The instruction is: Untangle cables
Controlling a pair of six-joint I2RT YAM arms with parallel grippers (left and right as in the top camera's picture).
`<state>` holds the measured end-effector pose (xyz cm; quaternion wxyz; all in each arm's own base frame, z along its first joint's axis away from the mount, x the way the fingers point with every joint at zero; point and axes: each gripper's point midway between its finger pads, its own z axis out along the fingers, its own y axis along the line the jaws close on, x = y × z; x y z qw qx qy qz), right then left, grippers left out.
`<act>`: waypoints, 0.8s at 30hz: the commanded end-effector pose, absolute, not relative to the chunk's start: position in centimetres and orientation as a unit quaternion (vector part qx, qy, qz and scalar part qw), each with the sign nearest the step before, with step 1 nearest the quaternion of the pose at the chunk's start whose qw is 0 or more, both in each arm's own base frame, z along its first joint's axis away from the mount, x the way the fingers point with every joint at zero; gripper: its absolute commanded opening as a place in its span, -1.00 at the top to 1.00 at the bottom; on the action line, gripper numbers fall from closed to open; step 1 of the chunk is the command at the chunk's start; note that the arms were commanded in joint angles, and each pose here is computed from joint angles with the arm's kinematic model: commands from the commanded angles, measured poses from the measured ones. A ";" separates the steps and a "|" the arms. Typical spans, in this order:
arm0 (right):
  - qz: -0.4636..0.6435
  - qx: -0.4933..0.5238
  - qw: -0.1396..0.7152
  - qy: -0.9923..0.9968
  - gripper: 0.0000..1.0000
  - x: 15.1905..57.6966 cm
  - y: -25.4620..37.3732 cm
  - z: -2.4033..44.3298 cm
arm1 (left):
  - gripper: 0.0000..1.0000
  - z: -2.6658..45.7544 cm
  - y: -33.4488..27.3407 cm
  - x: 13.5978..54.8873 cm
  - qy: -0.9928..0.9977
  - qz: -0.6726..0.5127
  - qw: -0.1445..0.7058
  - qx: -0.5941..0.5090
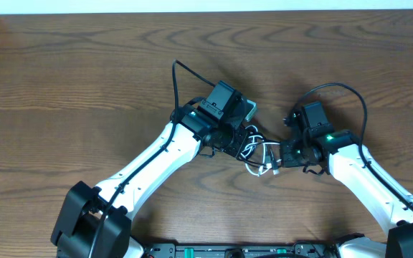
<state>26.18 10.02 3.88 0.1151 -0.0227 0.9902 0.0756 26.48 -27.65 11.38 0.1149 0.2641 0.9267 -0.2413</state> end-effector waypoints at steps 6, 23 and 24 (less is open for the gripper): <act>-0.110 0.172 0.142 0.969 0.98 25.8 2.7 4.4 | 0.85 11.2 -27.1 26.2 0.931 -0.233 0.107 0.261; 0.053 0.042 0.125 0.990 -0.18 27.0 8.2 3.8 | 0.85 11.0 -26.9 26.0 0.933 -0.229 0.102 0.260; 0.099 -0.006 0.125 0.987 -0.22 27.1 10.0 4.1 | 0.85 11.0 -26.8 26.0 0.933 -0.228 0.102 0.259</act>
